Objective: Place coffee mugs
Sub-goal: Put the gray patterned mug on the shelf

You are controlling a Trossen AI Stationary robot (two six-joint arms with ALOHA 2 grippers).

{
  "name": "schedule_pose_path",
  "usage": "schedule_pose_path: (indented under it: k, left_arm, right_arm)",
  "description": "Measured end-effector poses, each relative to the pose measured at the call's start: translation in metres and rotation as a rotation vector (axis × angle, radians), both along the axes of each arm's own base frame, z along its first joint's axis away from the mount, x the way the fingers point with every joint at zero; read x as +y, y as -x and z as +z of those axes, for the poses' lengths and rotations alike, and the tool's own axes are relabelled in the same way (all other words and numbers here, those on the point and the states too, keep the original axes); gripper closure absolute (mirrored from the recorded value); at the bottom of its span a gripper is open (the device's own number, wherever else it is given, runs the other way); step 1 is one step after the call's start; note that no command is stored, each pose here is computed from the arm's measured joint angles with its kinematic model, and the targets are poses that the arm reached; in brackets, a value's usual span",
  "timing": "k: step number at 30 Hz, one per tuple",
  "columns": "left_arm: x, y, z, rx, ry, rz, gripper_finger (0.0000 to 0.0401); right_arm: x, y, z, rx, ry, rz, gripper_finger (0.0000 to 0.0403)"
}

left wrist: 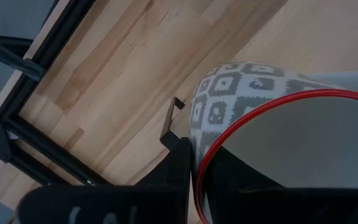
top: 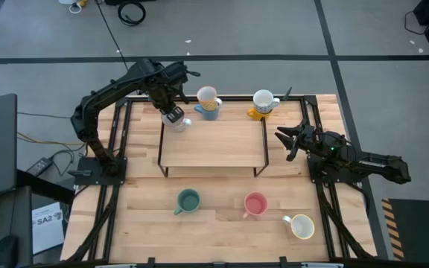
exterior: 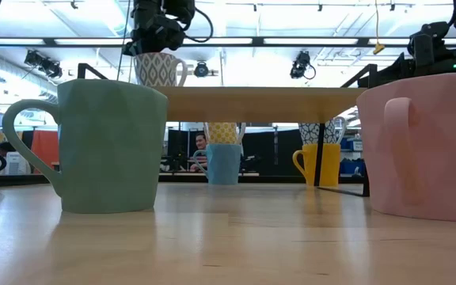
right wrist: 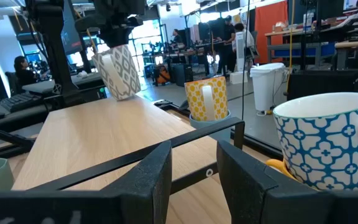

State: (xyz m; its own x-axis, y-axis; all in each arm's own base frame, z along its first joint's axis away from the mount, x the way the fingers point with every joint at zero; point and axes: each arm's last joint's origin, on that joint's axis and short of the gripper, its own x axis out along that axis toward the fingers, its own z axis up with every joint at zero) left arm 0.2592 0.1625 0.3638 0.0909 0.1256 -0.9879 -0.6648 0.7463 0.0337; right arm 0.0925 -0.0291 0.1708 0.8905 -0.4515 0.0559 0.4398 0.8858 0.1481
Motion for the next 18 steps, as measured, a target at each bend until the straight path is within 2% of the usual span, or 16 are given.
schedule_pose_path:
  k: [18]
  left_arm:
    - [-0.0009,-0.0005,0.0001,-0.009,0.013,0.000,0.0366]
  right_arm:
    - [0.0000,0.0000,0.0001,0.000,0.000,0.000,0.0270]
